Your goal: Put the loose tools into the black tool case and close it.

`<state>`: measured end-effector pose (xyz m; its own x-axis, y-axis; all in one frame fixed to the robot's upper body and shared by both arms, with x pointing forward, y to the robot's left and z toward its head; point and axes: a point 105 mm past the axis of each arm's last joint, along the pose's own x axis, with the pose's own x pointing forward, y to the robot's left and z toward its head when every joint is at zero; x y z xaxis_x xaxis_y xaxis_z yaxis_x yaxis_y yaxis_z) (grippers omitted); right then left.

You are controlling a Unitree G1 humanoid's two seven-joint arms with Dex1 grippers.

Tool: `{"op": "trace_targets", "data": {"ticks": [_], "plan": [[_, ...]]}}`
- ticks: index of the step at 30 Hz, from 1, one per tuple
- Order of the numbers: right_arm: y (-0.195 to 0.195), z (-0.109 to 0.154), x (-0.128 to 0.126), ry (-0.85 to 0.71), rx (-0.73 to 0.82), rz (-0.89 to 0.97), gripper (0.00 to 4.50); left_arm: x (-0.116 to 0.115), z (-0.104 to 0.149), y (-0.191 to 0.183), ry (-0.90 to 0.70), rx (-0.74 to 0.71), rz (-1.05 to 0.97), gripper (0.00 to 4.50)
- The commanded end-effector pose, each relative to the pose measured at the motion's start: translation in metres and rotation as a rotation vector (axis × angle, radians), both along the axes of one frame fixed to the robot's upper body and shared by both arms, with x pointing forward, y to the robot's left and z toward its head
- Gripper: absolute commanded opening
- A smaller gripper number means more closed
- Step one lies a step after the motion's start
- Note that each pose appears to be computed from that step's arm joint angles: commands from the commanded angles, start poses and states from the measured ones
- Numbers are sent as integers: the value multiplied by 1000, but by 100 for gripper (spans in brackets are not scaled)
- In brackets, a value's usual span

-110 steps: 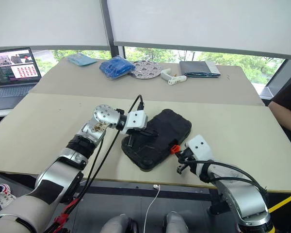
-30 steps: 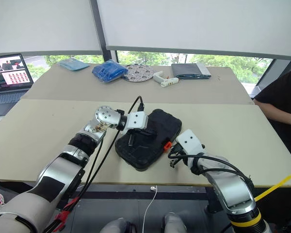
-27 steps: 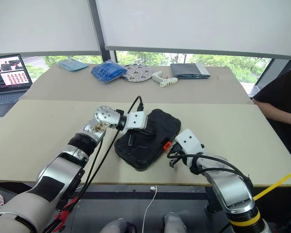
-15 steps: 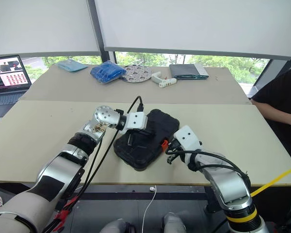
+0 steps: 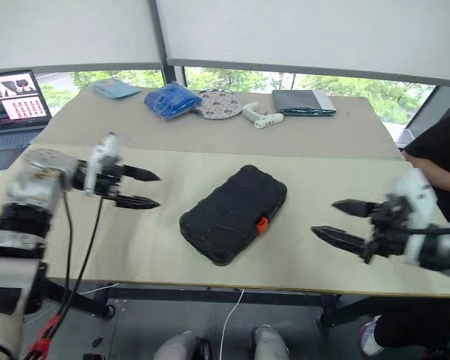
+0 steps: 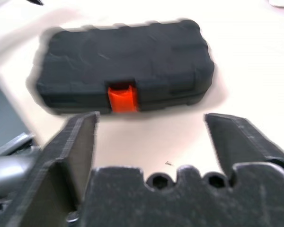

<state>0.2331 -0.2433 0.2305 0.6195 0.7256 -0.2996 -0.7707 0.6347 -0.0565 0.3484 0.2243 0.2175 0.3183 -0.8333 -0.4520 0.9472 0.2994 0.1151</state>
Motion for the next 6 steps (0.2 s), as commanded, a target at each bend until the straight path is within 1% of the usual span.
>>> {"op": "trace_targets", "data": {"ticks": [1,6], "plan": [[-12,18,-11,-11,24,77,443,-12,20,3,-36,-39,-10,450],[-17,17,-4,9,5,107,443,-24,9,5,-29,-38,-3,450]]}}
